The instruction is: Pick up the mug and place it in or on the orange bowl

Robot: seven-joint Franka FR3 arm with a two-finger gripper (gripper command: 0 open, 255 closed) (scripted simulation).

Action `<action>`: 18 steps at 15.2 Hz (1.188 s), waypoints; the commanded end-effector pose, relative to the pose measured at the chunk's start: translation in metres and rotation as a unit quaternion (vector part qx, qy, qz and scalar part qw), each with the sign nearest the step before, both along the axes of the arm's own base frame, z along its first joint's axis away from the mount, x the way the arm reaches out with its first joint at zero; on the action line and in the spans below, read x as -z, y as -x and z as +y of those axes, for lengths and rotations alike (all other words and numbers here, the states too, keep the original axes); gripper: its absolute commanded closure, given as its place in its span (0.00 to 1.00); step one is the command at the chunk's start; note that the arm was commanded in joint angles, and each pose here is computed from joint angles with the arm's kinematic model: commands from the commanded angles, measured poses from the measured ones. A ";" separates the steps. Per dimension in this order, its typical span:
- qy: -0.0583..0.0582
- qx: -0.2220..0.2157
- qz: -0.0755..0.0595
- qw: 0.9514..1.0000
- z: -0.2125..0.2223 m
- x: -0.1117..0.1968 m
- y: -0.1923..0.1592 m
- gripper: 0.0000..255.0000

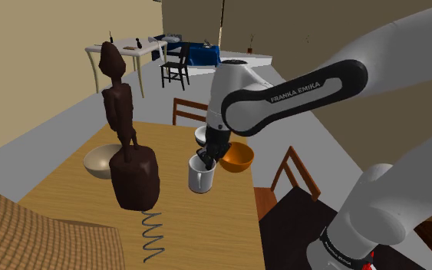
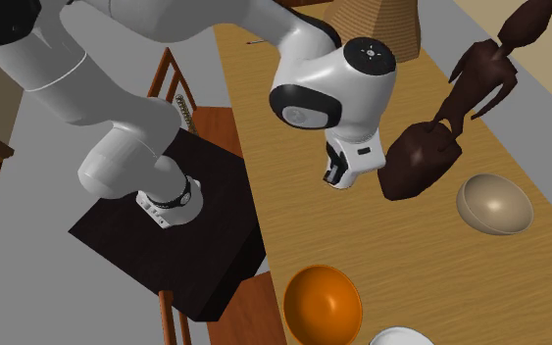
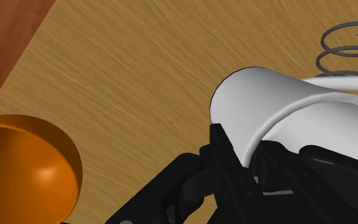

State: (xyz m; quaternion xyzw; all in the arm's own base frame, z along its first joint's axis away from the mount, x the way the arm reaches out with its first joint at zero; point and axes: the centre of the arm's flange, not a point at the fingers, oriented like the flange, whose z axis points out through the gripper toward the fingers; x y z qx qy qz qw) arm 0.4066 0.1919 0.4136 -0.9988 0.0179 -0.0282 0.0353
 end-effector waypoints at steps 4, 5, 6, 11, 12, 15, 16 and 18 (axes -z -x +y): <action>0.000 0.000 0.000 1.000 -0.012 -0.019 -0.004 1.00; 0.000 0.000 0.000 1.000 -0.025 -0.020 -0.008 1.00; 0.000 0.000 0.000 1.000 -0.038 -0.021 -0.011 1.00; 0.000 0.000 0.000 1.000 -0.100 -0.027 -0.031 1.00; 0.000 0.000 0.000 1.000 -0.113 -0.028 -0.035 1.00; 0.000 0.000 0.000 1.000 -0.151 -0.031 -0.047 1.00; 0.000 0.000 0.000 1.000 -0.163 -0.032 -0.051 1.00; 0.000 0.000 0.000 1.000 -0.188 -0.034 -0.059 1.00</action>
